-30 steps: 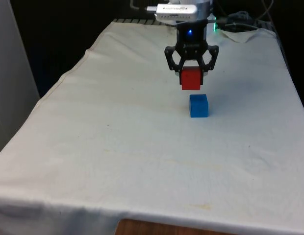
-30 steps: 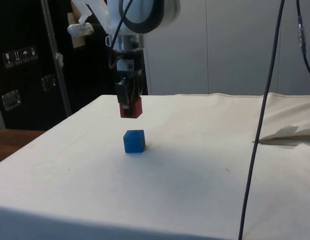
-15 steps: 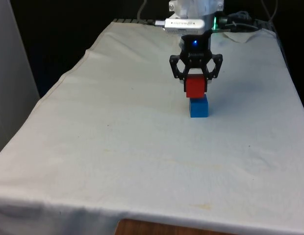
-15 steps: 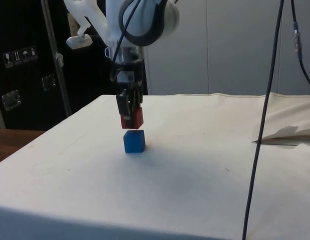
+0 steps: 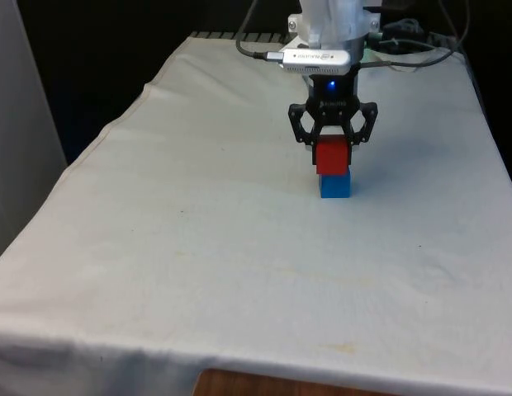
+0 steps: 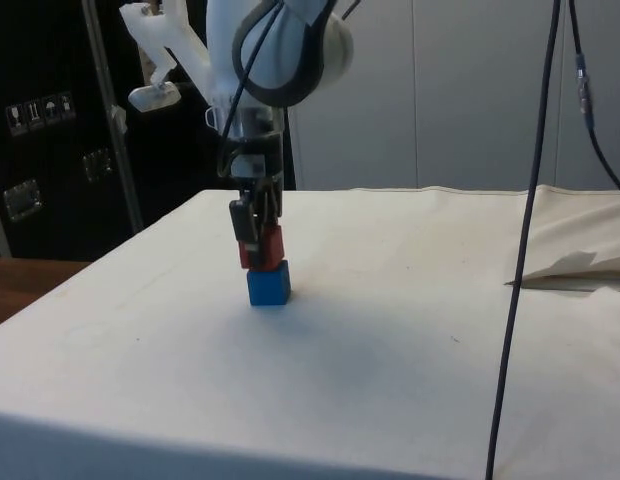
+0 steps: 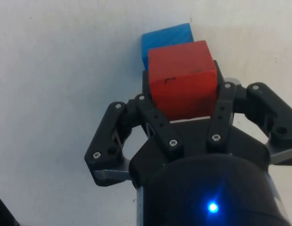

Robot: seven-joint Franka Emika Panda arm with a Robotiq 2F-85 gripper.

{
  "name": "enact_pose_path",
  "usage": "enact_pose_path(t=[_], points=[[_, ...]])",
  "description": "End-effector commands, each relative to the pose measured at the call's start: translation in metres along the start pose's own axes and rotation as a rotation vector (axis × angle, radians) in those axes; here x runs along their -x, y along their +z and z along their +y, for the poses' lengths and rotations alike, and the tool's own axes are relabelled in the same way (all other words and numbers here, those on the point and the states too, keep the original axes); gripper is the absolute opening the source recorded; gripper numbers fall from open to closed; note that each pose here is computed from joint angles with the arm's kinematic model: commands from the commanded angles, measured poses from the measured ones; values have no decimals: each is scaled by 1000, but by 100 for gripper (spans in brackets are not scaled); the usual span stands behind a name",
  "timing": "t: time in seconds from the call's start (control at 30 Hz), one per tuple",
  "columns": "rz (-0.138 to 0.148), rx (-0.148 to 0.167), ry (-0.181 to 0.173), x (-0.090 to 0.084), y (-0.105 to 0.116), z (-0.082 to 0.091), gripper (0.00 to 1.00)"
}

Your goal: Stack the two cubes.

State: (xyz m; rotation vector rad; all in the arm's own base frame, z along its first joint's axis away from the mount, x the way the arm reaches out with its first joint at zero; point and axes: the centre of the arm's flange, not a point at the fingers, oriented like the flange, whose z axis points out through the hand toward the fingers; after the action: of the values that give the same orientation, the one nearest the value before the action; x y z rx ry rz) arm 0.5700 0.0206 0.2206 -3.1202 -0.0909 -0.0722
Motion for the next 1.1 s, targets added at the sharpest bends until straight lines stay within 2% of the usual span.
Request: enact_pose_path(t=[0.0,0.3,0.8,0.83,0.9,1.07], points=[[2,1,-1,1,-1,0,1],[-4,2,-2,7,0,-1,1],[-10,-2,-7,6,2,-6,1],[-10,-2,-8,6,2,-6,6],[-10,-4,-9,6,2,-6,22],[-10,-3,-9,6,2,-7,72]])
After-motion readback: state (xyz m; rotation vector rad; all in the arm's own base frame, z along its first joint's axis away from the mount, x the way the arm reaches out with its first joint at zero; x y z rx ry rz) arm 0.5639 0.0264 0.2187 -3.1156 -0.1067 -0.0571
